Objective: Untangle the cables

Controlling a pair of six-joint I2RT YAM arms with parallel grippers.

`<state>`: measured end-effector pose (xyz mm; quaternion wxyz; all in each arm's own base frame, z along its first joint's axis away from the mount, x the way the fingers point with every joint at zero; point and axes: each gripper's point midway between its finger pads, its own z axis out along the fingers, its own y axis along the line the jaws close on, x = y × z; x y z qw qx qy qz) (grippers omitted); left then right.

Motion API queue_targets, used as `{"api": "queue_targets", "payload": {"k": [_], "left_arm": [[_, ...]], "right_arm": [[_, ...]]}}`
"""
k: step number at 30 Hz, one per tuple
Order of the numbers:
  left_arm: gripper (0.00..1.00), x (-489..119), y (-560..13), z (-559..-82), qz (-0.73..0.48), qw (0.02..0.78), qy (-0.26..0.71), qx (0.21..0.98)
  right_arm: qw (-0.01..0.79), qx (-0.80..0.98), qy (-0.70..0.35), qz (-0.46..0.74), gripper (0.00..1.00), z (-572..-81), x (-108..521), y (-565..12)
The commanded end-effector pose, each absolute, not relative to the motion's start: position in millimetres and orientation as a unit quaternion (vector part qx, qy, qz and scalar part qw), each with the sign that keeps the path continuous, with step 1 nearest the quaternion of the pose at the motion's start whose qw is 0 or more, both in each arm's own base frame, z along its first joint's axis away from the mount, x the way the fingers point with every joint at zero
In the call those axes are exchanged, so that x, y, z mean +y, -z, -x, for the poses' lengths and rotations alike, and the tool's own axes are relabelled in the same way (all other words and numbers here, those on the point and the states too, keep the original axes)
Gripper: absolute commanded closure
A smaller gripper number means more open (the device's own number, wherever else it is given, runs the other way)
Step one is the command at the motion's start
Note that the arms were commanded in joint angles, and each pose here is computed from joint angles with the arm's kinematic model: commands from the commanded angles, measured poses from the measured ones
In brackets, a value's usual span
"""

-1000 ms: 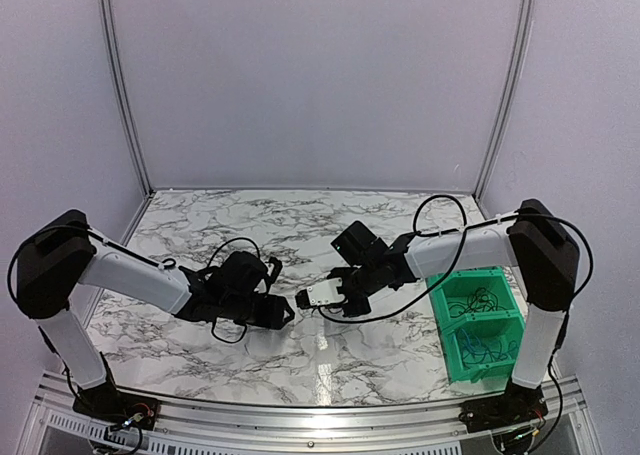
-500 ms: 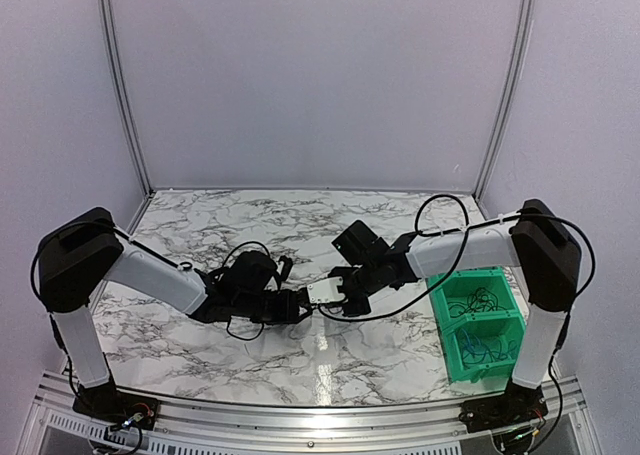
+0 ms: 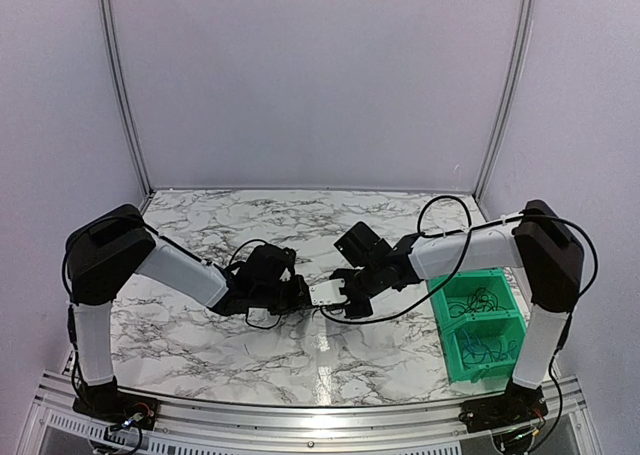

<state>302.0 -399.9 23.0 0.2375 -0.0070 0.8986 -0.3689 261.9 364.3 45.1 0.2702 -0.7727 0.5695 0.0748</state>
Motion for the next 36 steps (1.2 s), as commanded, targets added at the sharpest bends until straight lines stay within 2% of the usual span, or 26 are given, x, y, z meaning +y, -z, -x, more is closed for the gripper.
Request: {"api": "queue_targets", "payload": {"k": [1,3,4,9,11,16,21,28,36], "left_arm": [[0.91,-391.8,9.0,-298.6,0.012,0.211,0.336,0.918],[1.00,-384.9,8.9,-301.8,0.018,0.221,0.326,0.919],[1.00,-379.3,4.8,-305.3,0.022,0.230,0.323,0.918],[1.00,-337.6,-16.2,-318.1,0.041,0.289,0.288,0.912],[1.00,-323.0,-21.0,-319.6,0.039,0.303,0.276,0.911],[1.00,-299.4,-19.0,-313.9,0.018,0.313,0.252,0.916],[1.00,-299.0,-21.7,-306.3,-0.019,0.310,0.252,0.916],[1.00,-313.9,-42.7,-297.0,-0.069,0.309,0.286,0.904],[1.00,-367.0,-123.0,-294.9,-0.141,0.356,0.362,0.850]], "right_arm": [[0.291,0.568,-0.080,0.766,1.00,-260.0,368.8,-61.9],[0.291,0.572,-0.073,0.764,1.00,-260.2,364.3,-65.9],[0.290,0.574,-0.068,0.763,1.00,-259.6,360.8,-70.0],[0.346,0.598,-0.074,0.720,1.00,-267.9,329.2,-135.7],[0.380,0.627,-0.093,0.673,1.00,-287.6,305.9,-172.2],[0.459,0.674,-0.122,0.566,1.00,-322.4,249.8,-246.7],[0.519,0.707,-0.134,0.461,1.00,-349.8,202.1,-292.3],[0.558,0.728,-0.174,0.357,1.00,-366.3,156.6,-323.8],[0.534,0.759,-0.136,0.347,1.00,-345.6,115.3,-308.3]]}}
